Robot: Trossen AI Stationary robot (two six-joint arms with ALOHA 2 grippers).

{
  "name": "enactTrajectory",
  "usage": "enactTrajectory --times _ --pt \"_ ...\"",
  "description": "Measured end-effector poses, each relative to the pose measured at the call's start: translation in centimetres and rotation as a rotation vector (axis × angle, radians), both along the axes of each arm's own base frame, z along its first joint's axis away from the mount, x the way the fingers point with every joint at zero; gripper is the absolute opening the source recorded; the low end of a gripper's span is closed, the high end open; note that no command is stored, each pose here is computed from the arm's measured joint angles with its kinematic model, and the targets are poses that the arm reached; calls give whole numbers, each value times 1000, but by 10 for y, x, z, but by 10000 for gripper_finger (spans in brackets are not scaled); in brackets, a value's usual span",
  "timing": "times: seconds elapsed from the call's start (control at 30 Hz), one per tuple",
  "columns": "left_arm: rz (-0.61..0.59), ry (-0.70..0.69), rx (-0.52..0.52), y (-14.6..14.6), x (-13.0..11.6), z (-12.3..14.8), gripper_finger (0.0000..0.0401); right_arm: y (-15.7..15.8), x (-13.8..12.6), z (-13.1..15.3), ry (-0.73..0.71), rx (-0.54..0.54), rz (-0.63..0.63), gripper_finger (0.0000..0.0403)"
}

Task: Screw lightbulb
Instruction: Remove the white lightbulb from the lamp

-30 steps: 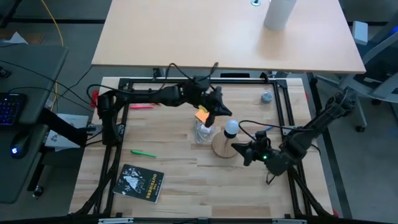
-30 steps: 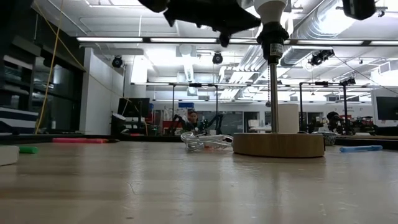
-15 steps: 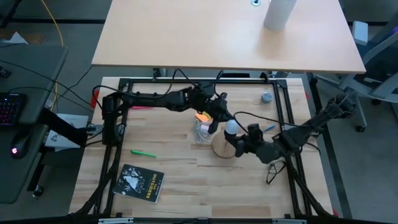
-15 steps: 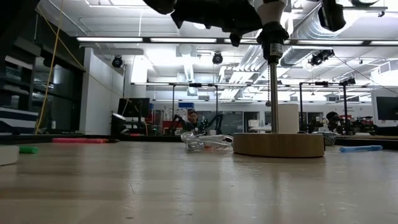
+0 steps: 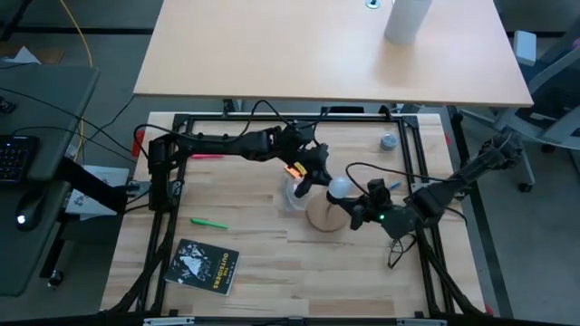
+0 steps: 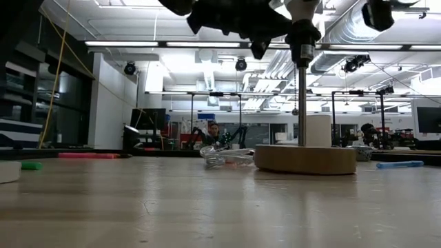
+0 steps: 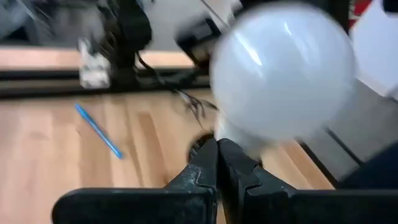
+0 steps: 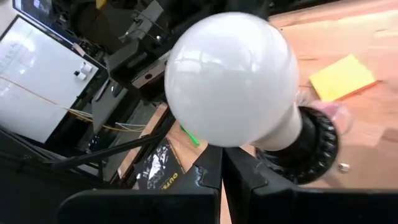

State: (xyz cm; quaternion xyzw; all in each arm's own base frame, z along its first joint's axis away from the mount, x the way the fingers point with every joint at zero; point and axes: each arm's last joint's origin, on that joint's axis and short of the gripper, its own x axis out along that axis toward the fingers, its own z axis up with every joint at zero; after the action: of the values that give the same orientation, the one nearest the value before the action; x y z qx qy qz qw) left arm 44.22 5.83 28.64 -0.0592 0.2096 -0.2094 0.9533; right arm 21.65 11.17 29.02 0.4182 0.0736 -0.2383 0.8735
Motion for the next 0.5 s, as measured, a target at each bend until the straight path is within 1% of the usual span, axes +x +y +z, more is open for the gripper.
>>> enactTrajectory --times 0.1,0.17,0.33,0.5 --pt "-29 54 -25 0 -4 -3 0 -4 -12 4 8 0 -21 0" --pt "-42 70 -19 -2 -7 -2 0 -7 -18 6 16 -12 -31 0" --pt "-56 80 10 -4 -22 15 0 -18 -32 12 50 -28 -27 0" --pt "-73 99 71 -6 -40 30 0 -24 -42 14 94 -27 6 0"
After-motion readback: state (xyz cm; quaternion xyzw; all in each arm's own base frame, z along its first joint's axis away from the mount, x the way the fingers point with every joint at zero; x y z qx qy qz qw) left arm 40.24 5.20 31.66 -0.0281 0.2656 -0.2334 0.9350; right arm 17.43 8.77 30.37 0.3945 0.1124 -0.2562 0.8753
